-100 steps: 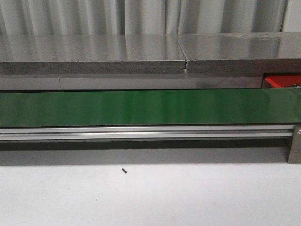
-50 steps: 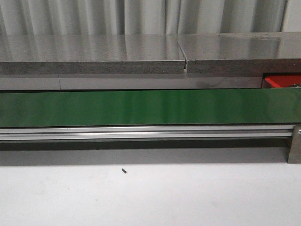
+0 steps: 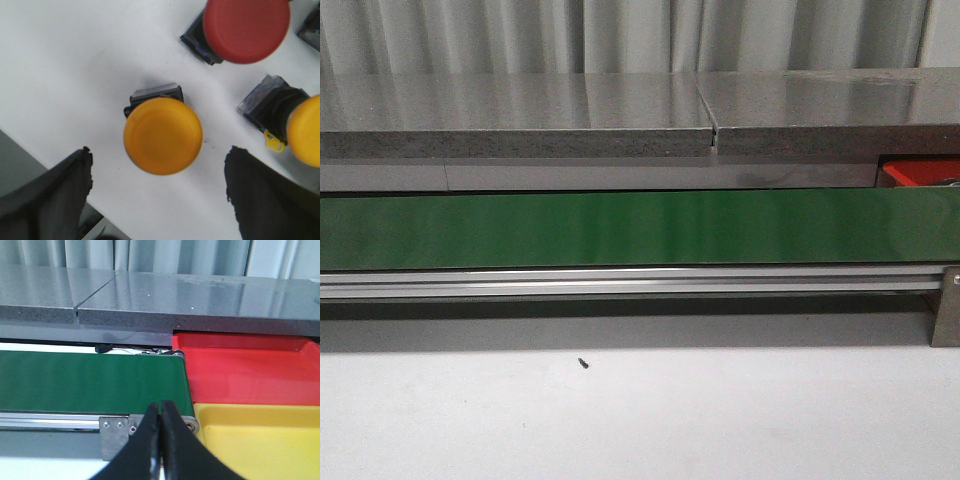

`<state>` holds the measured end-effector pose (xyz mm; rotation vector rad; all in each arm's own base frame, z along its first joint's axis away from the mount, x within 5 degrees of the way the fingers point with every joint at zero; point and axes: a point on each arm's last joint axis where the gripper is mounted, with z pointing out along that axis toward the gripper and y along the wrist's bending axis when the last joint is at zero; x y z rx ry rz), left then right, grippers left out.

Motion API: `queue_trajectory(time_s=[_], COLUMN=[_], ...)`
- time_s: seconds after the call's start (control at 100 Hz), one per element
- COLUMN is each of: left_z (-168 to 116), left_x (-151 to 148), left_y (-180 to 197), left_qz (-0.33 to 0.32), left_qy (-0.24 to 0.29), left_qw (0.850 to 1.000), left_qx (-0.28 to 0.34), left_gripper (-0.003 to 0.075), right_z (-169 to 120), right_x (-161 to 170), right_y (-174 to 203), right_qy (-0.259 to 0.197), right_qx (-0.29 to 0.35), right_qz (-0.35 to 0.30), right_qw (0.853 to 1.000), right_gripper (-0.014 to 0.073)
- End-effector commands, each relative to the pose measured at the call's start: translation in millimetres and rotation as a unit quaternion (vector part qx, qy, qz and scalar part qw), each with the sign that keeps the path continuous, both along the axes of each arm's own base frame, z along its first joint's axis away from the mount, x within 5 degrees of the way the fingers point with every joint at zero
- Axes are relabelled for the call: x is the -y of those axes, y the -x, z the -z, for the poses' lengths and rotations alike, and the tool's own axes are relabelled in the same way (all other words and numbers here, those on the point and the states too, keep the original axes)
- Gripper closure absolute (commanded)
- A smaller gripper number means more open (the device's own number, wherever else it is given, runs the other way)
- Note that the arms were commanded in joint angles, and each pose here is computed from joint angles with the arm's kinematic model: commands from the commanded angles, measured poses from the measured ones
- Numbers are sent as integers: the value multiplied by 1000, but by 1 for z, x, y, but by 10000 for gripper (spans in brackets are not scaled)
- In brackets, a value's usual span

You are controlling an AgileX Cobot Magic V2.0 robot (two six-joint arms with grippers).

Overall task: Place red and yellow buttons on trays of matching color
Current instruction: 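Grasp a yellow push button with the left gripper, set it on belt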

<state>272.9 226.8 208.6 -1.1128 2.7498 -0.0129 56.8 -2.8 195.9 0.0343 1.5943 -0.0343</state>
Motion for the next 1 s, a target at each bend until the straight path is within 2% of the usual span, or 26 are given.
queue_trajectory(time_s=[0.0,0.13,0.2,0.44,0.56,0.73,0.85,0.99], left_z=[-13,-6,-3,-3,-8,-51,-97,-133], left_x=[-8,-12,-13,-14,-11,7,29,57], left_y=[-8,-16,-17,-18,-15,-5,0,-10], left_qz=[-9,-18,-19,-18,-13,0,21,65], left_qy=[-21,-21,-19,-25,-19,-38,-77,-96], left_qw=[999,998,998,998,998,996,988,979], left_qx=[33,53,52,56,50,76,129,165], left_gripper=[185,197,234,528,574,575,575,575], right_z=[-8,-8,-8,-8,-8,-8,-8,-8], right_x=[-1,-1,-1,-1,-1,-1,-1,-1], right_y=[1,1,1,1,1,1,1,1], right_qy=[9,9,9,9,9,9,9,9], right_qx=[47,47,47,47,47,47,47,47], right_qz=[-3,-3,-3,-3,-3,-3,-3,-3], right_qw=[999,999,999,999,999,999,999,999], right_gripper=[709,709,709,709,709,709,709,709])
